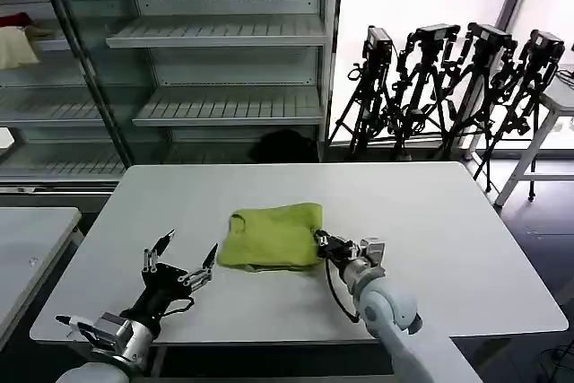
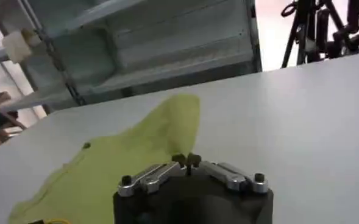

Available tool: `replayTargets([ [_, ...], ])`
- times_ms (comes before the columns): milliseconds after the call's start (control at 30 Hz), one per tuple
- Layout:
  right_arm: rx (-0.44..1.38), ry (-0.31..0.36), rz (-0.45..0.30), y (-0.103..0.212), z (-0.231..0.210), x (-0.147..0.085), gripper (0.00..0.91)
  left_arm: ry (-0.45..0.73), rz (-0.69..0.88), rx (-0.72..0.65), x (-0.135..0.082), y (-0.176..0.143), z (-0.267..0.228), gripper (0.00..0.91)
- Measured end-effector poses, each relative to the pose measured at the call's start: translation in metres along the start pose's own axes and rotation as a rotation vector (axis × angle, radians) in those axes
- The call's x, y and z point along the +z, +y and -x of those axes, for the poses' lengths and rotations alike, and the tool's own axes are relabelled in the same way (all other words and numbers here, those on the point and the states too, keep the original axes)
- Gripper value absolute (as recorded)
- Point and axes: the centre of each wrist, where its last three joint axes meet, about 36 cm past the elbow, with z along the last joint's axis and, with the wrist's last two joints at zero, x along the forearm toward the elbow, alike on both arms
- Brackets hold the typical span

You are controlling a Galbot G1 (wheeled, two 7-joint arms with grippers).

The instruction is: Fold and organize the clothes.

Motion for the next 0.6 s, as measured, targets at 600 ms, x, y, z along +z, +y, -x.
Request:
replayTargets([
  [600,0.123,-0.104,-0.254,-0.052,-0.025,-0.015,0.907,-0.005,-0.008,-0.023,0.001,-0.004,-0.004,0.907],
])
